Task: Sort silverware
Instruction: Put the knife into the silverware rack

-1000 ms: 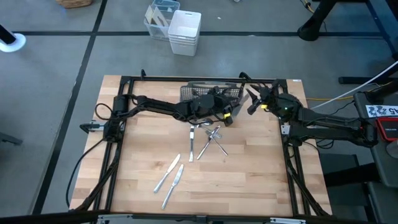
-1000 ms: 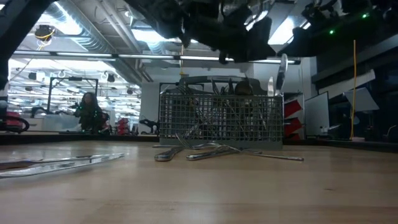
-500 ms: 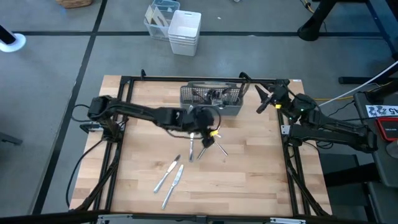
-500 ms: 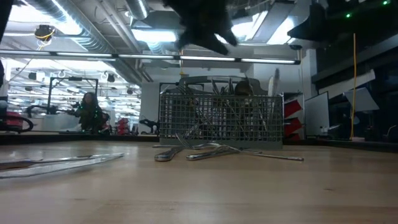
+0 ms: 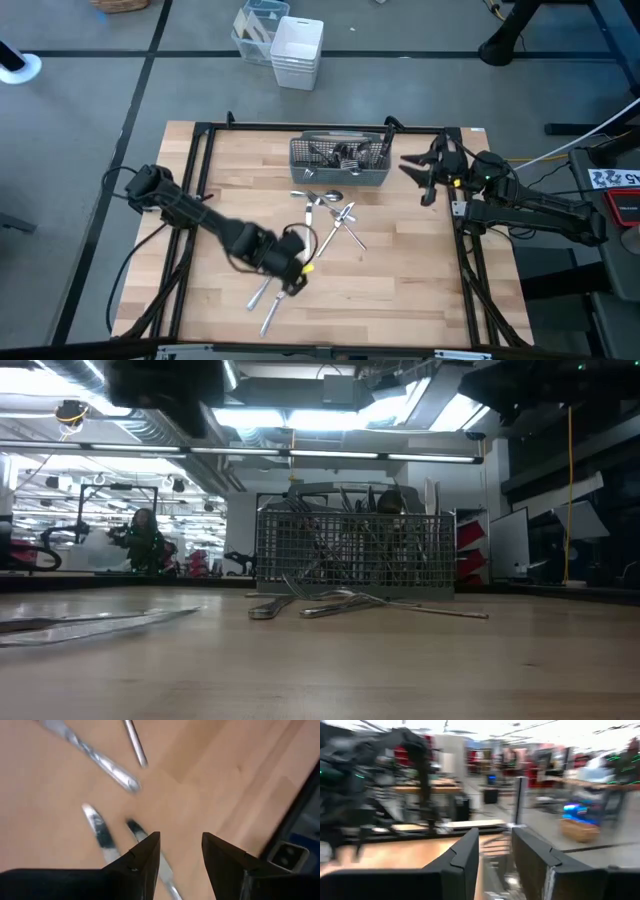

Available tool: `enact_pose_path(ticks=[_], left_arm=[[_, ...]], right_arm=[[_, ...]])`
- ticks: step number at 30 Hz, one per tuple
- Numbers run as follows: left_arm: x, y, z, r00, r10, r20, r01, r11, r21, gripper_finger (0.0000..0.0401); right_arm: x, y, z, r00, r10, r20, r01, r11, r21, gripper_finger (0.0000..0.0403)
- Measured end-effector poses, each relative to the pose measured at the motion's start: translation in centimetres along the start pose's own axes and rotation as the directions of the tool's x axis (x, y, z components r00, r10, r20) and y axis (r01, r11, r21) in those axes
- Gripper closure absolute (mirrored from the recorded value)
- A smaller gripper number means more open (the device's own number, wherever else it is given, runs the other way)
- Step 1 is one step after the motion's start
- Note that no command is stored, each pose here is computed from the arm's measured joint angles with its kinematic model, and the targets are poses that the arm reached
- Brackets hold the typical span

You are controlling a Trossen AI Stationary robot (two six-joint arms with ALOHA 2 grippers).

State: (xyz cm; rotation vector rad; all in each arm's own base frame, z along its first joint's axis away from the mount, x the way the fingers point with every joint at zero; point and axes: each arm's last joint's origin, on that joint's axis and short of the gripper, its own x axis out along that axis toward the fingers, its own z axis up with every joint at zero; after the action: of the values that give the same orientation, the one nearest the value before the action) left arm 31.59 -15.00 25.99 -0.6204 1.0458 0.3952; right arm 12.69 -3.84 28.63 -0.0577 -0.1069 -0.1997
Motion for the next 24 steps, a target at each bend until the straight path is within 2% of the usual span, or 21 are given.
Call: enact_pose_path(ticks=[7,13,19,24], left_arm=[[1.3,-2.7,-4.2,0.997,-0.076,-0.022,0.072,0.987,-0.141,0.0262],[3.1,-4.8,-7.2,0.981,-0.168,-0.096,0.143,0.963,-0.229,0.0262],[3.7,-4.8,-9.1,0.981,-0.123,-0.150,0.069,0.944,-0.323,0.0262],[3.8,-4.1,-9.5,0.984,-0.044,-0.171,-0.022,0.931,-0.364,0.0262]], right_arm=[[-0.1,0.6,0.0,0.976,0.216,0.008,-0.215,0.963,0.165,0.0285],[0.5,0.9,-0.5,0.942,0.334,-0.026,-0.317,0.913,0.257,0.0285],[1.8,1.7,-1.6,0.905,0.416,-0.090,-0.369,0.873,0.318,0.0285],[2.9,3.2,-2.8,0.866,0.478,-0.150,-0.406,0.845,0.349,0.0285]])
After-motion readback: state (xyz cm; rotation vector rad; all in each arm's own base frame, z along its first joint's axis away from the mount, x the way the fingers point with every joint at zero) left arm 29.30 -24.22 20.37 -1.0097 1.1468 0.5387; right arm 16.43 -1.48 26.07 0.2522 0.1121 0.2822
